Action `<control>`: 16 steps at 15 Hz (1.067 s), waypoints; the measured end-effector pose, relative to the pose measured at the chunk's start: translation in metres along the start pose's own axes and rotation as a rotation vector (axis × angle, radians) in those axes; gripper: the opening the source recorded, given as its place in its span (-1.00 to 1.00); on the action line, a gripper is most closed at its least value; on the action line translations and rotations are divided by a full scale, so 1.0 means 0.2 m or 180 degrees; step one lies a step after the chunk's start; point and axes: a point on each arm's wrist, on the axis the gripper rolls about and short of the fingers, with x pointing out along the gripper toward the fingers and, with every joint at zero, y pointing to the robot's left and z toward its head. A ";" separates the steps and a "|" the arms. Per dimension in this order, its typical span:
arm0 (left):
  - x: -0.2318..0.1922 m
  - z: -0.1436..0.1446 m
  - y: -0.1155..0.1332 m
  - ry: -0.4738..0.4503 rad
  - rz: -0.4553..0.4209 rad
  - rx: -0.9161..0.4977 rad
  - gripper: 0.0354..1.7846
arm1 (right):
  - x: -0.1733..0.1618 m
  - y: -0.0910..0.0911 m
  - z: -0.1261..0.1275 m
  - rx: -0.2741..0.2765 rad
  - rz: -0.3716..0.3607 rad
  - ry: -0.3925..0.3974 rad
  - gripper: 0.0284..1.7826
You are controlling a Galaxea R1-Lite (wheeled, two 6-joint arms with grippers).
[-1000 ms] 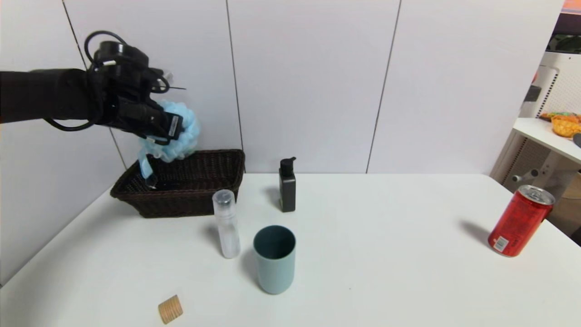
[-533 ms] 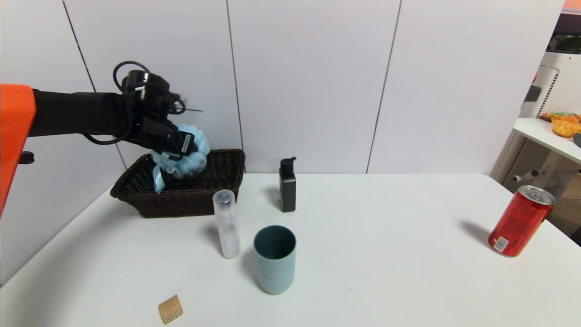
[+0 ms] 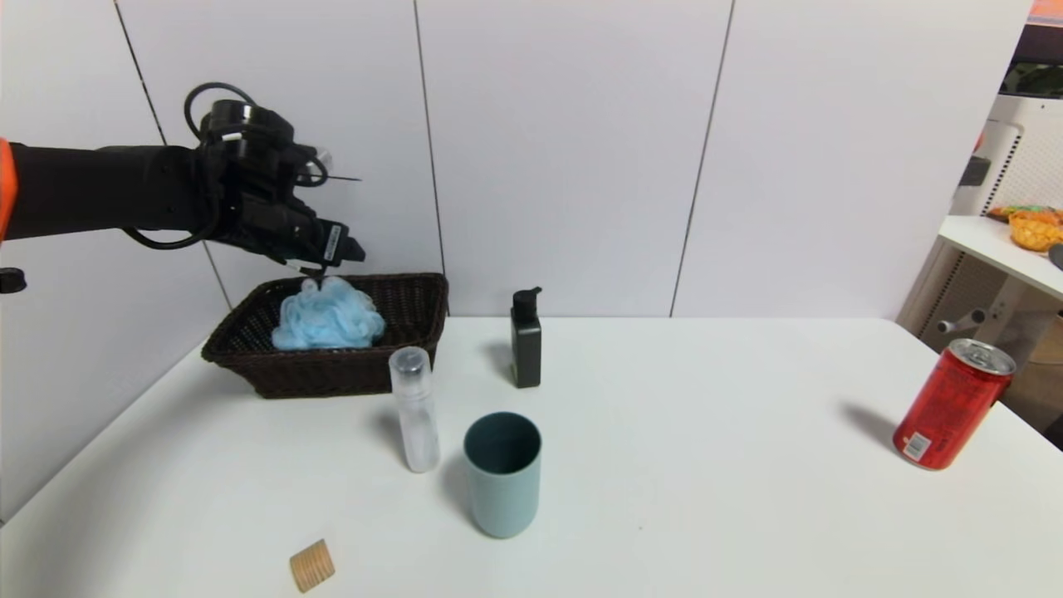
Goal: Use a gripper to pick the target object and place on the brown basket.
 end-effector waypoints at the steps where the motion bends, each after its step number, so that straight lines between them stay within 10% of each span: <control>1: -0.04 0.02 0.00 -0.0060 -0.0022 -0.0001 0.69 | 0.00 0.00 0.00 0.0000 0.0000 -0.0001 0.90; 8: -0.70 0.05 0.04 -0.0572 0.0069 -0.0039 0.82 | 0.00 0.00 0.00 0.0000 0.0000 0.0000 0.90; 16: -1.31 -0.80 -0.05 -0.0531 0.0220 -0.0170 0.87 | 0.00 0.00 0.00 0.0000 0.0000 0.0000 0.90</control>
